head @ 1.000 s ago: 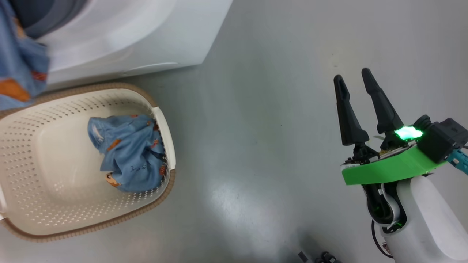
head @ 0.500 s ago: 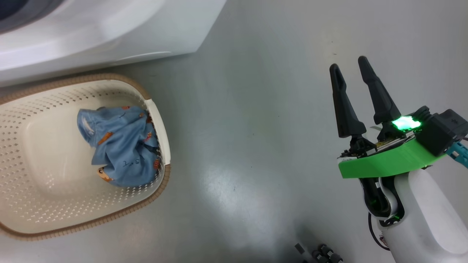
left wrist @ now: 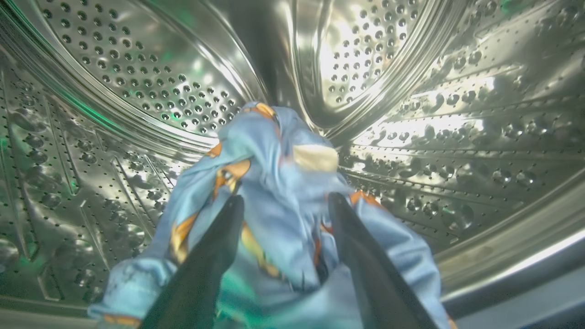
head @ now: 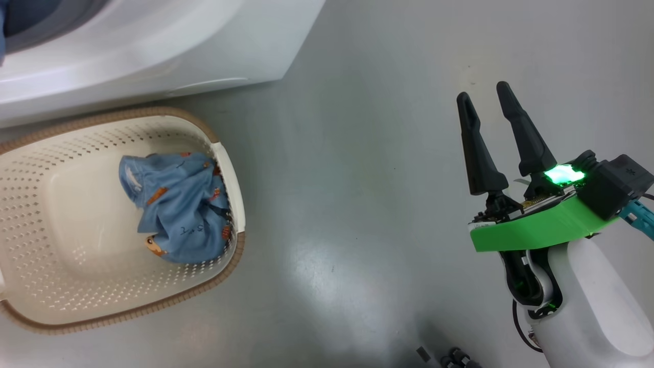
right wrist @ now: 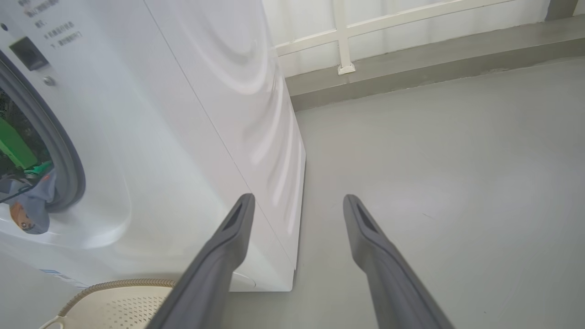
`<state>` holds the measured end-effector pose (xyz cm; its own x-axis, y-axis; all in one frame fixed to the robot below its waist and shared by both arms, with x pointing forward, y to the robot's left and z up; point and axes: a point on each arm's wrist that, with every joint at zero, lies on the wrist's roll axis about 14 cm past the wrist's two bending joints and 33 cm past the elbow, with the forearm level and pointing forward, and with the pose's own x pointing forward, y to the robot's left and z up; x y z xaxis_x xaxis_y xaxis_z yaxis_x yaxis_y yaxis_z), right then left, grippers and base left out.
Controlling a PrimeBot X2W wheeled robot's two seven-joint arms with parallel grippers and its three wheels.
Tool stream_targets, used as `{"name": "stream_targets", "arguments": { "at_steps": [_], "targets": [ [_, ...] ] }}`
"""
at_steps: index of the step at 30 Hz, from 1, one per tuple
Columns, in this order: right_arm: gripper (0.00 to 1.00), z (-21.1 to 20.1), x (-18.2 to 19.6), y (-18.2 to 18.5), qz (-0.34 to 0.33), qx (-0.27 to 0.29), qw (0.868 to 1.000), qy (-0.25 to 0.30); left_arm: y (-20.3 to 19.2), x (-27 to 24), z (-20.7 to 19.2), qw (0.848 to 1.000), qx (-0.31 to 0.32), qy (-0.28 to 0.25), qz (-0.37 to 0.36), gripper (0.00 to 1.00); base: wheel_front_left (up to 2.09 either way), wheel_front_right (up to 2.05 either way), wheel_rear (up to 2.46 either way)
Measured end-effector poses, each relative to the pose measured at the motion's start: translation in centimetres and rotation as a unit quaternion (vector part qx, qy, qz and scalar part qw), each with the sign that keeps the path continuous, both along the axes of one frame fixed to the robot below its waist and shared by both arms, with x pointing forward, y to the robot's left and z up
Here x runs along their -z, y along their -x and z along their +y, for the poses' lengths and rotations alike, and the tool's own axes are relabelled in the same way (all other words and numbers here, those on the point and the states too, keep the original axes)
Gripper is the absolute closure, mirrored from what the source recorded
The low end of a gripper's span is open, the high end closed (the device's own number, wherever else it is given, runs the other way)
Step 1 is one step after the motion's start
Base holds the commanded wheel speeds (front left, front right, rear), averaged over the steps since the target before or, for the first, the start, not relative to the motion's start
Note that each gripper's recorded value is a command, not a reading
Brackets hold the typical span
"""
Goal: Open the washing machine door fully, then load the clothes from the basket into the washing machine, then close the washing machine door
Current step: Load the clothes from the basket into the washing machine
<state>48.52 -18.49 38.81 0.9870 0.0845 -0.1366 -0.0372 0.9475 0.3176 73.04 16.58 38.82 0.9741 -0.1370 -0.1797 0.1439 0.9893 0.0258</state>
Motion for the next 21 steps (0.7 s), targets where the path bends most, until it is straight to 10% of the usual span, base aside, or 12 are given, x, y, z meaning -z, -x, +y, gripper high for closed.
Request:
{"name": "stream_targets", "arguments": {
  "at_steps": [21],
  "targets": [
    [0.00,0.6,-1.3,-0.4,-0.018,-0.008,1.000,-0.006,0.5,-5.5,-1.4,0.996,0.010,0.044,-0.078,0.00,0.00,0.00,0.00]
  ]
}}
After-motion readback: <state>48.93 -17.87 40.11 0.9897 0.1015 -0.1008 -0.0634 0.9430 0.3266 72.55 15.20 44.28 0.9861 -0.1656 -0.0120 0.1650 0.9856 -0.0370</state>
